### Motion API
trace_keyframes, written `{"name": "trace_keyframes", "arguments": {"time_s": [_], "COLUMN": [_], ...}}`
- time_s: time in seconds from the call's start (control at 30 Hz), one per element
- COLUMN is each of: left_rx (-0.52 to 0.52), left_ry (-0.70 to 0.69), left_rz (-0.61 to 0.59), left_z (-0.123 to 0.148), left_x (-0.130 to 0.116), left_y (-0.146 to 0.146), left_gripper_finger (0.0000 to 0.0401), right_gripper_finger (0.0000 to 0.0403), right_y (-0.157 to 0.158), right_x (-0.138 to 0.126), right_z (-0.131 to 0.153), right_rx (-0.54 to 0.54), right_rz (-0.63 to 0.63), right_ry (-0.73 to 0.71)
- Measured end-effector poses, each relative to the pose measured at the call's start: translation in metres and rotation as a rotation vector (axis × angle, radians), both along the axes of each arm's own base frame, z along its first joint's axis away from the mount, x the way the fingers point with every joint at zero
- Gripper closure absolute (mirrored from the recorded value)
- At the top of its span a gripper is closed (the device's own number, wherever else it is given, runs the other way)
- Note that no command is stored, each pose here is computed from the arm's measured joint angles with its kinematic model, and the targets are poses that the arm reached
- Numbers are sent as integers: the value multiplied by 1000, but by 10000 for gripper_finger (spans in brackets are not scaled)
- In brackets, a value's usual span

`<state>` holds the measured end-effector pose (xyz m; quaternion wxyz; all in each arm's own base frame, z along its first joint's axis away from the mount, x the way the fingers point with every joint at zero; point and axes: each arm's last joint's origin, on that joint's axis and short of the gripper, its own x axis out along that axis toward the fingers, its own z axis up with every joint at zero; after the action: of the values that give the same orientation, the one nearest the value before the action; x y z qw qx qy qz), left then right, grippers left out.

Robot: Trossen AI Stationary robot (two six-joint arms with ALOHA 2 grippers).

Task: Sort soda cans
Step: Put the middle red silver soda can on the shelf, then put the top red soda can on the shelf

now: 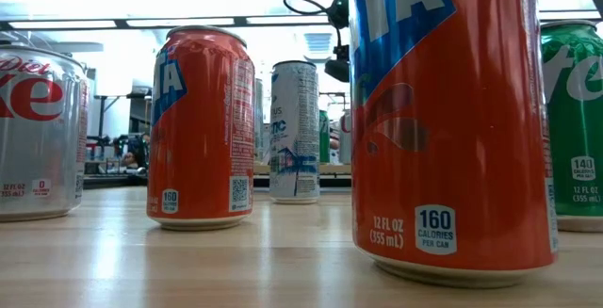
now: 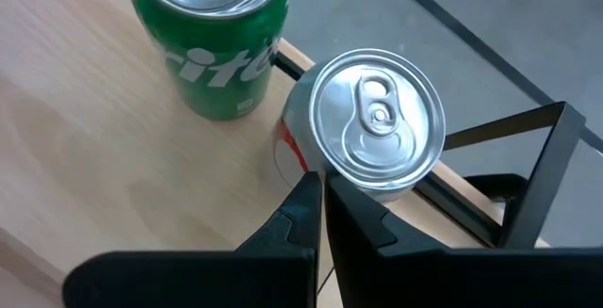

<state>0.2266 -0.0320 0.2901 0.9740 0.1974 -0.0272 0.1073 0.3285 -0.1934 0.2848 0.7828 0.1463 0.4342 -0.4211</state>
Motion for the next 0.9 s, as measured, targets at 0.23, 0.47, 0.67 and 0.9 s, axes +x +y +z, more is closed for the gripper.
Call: {"name": "trace_keyframes", "arguments": {"time_s": [0.23,0.47,0.67,0.9], "left_rx": [0,-42,-225,-340], "left_ry": [0,-8,-31,132], "left_rz": [0,-6,-47,-124], "left_z": [0,1,4,9], "left_x": [0,2,16,40], "left_y": [0,0,-7,-33], "left_gripper_finger": [97,97,97,97], "right_gripper_finger": [394,394,394,394], "right_y": [13,74,137,183], "right_x": [1,-4,-26,-52], "right_z": [8,43,62,65], "right_rx": [-2,-29,-63,-134], "right_rz": [41,222,421,618], "right_ry": [-9,-28,-78,-187]}}
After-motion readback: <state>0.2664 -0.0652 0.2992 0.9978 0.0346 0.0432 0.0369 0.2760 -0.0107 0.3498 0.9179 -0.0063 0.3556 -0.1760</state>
